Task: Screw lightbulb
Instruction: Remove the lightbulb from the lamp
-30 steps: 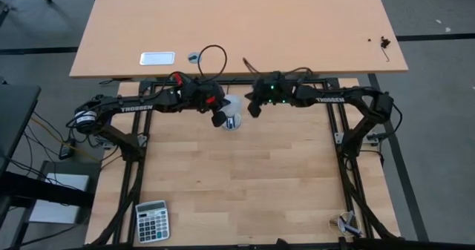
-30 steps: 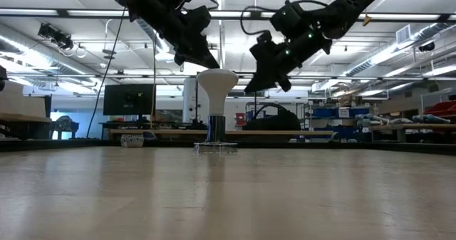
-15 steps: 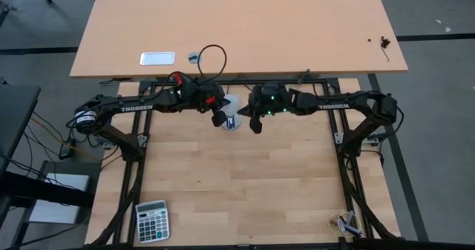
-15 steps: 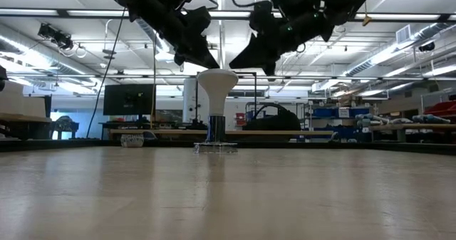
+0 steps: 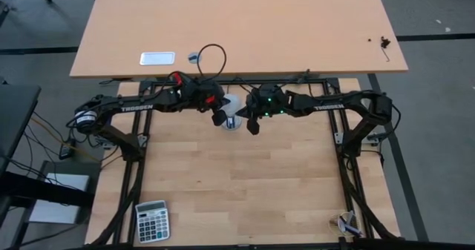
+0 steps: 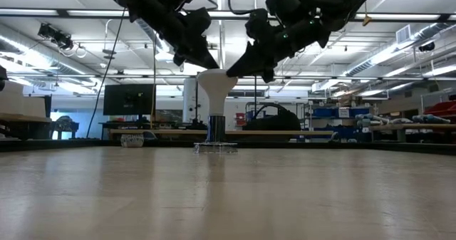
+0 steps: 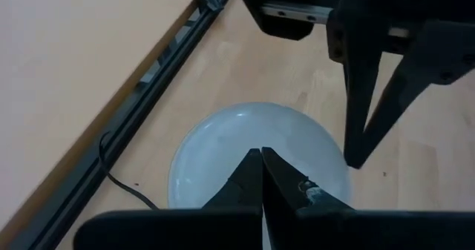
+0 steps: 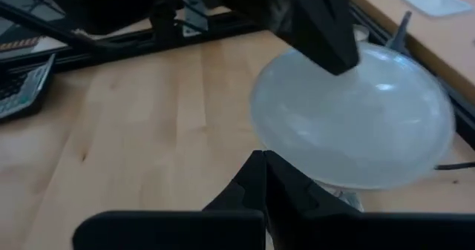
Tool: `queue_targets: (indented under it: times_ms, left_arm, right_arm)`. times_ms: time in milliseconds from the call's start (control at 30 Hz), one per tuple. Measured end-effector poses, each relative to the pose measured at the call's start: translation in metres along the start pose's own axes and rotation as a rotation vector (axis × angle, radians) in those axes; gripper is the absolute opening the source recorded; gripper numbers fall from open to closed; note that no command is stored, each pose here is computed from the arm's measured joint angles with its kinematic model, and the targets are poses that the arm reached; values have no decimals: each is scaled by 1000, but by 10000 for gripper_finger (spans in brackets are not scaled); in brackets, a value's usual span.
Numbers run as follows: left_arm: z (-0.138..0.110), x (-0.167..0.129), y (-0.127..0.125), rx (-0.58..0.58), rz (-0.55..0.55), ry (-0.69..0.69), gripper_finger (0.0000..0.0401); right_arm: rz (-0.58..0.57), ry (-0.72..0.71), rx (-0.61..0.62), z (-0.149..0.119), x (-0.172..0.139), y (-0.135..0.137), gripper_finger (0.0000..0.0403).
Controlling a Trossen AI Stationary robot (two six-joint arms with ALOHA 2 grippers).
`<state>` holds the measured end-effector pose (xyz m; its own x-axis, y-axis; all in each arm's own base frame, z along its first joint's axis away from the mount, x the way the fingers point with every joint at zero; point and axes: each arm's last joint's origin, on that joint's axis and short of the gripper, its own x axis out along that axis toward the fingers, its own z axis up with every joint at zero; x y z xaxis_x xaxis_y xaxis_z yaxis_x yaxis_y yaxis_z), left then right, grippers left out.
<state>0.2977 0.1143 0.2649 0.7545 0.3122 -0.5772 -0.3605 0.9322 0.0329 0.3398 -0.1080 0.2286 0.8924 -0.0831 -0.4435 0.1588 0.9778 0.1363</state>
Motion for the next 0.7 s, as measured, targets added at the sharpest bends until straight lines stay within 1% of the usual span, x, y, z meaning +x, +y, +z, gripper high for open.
queue_targets:
  times_ms: [200,367,567,600,633,700]
  left_arm:
    - [-1,0,1,-3,10,6,0]
    - [0,0,-1,-2,-17,5,0]
    - [0,0,-3,1,-22,5,0]
    - [0,0,-3,1,-22,5,0]
    - [0,0,-3,1,-22,5,0]
    - [0,0,-3,1,-21,5,0]
  right_arm:
    - [-51,23,48,-2,-4,-15,9]
    - [-150,26,83,-2,-10,-33,9]
    - [-240,15,133,0,-24,-60,9]
    - [-240,15,139,1,-27,-62,9]
    - [-213,4,133,3,-28,-61,9]
    - [-115,-6,101,6,-28,-51,9]
